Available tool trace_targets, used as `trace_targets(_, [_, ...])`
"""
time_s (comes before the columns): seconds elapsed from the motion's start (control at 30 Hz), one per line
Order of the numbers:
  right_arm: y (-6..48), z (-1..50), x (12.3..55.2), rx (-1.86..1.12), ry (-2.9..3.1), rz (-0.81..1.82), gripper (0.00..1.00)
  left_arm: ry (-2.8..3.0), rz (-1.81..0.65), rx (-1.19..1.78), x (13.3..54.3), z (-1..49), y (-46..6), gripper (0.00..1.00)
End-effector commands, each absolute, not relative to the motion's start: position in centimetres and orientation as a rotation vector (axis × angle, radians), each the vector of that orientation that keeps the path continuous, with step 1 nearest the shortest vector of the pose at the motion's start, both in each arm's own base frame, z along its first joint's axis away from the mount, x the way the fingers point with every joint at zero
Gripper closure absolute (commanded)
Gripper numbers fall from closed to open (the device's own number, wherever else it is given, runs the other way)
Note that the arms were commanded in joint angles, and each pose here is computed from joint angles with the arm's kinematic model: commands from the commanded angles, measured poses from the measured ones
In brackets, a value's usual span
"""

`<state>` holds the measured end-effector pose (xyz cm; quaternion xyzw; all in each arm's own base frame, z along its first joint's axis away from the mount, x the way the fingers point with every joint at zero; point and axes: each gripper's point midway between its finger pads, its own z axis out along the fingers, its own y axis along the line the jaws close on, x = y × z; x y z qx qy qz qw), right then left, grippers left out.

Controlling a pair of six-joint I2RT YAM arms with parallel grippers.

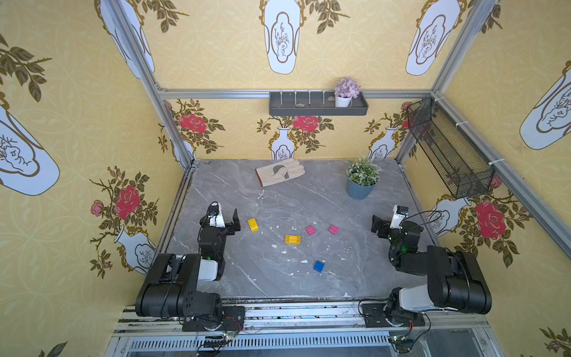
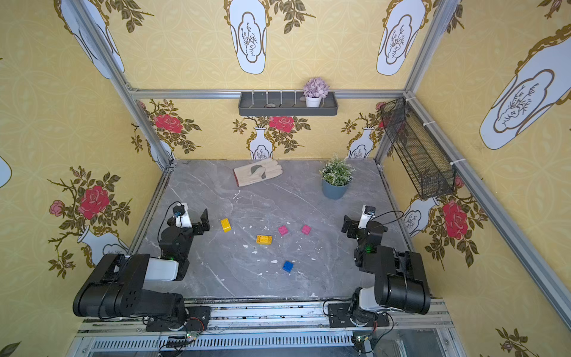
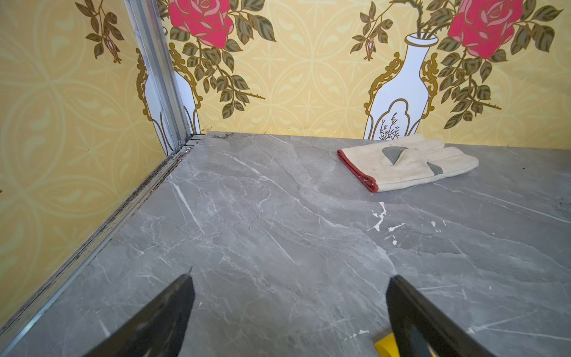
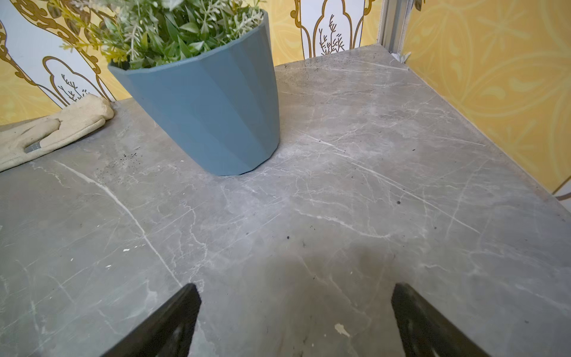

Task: Assemble the letter s with lego
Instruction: Pick up the lego brick from the center of the board.

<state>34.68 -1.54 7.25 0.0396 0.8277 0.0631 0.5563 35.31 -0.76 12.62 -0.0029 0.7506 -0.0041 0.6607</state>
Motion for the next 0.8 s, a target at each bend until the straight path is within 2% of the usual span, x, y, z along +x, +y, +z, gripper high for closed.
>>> trace_targets(0.0, [-1.5,8.5,35.2,0.076,1.905,0.142,0.02,1.671,-0.003,-0.004,35.2,13.2,-0.7,0.01])
trace_targets(0.67, [-1.7,8.6,35.3,0.080,1.900,0.140,0.02,1.671,-0.009,-0.002,35.3,13.2,-0.8,0.01])
trace_targets(0.77, [-3.9,8.7,37.0,0.247,2.049,0.093,0.02,1.698,0.009,-0.021,36.0,13.6,-0.4,0.01])
